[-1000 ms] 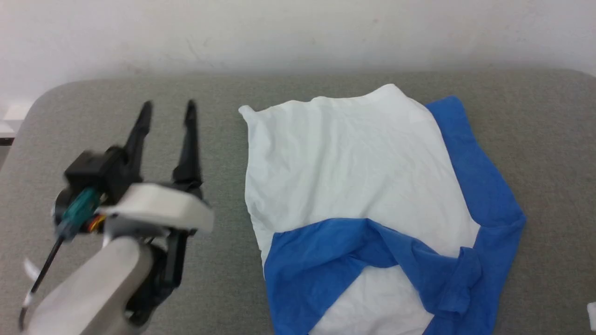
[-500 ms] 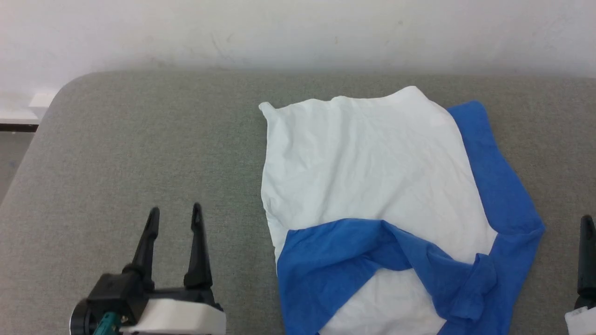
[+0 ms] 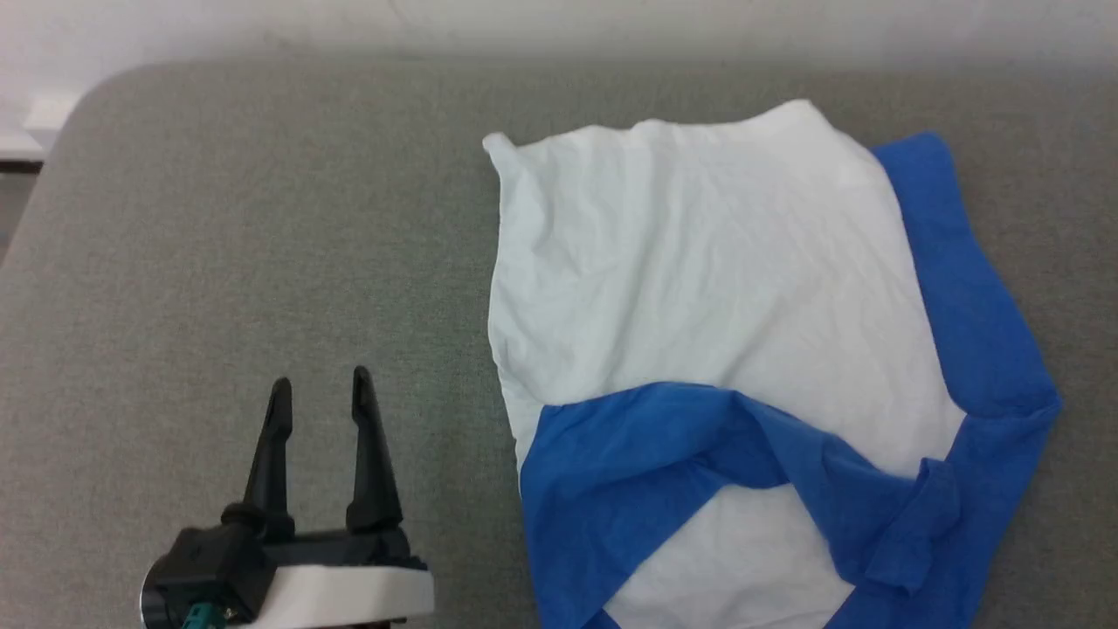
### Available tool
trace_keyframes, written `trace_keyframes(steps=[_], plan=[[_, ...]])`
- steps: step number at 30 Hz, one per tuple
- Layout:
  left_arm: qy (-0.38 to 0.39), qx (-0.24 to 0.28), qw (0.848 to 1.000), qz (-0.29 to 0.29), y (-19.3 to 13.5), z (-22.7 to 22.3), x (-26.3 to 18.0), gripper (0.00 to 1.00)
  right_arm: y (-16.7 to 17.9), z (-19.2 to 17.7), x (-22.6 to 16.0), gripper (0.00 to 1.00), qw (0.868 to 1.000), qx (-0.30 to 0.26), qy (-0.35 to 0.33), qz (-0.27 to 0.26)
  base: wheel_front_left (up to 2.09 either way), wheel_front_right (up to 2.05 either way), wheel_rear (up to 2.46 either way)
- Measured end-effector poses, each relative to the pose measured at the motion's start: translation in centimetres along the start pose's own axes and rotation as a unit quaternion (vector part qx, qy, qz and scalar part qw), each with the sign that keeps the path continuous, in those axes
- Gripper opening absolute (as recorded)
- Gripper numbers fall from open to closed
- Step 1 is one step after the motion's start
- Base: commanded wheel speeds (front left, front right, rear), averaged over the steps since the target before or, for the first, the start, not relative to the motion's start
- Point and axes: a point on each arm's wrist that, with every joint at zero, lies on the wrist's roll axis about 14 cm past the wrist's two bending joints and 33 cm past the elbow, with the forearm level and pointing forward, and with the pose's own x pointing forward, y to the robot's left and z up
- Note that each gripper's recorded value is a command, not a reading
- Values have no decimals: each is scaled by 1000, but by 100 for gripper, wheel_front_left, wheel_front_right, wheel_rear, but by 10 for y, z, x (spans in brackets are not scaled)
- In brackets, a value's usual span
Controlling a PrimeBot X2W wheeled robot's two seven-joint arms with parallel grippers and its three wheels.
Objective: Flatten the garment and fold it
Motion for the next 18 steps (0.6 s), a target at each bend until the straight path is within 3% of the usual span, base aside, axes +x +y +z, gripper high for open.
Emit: trace_keyframes(steps=[4, 8, 12, 18], plan=[[-8, 2, 1000, -4, -7, -3, 15, 100, 3, 39, 52, 100, 998, -13, -25, 48, 0, 0, 0], [-12, 1, 1000, -9, -15, -10, 29, 100, 3, 45, 106, 100, 997, -14, 4, 76, 0, 0, 0], [-12, 11, 1000, -13, -19, -19, 43, 100, -12, -3, 148, 100, 992, -1, 113, 62, 0, 0, 0], [-5, 19, 1000, -16, -22, -33, 55, 100, -30, -95, 177, 100, 964, -17, 266, 25, 0, 0, 0]])
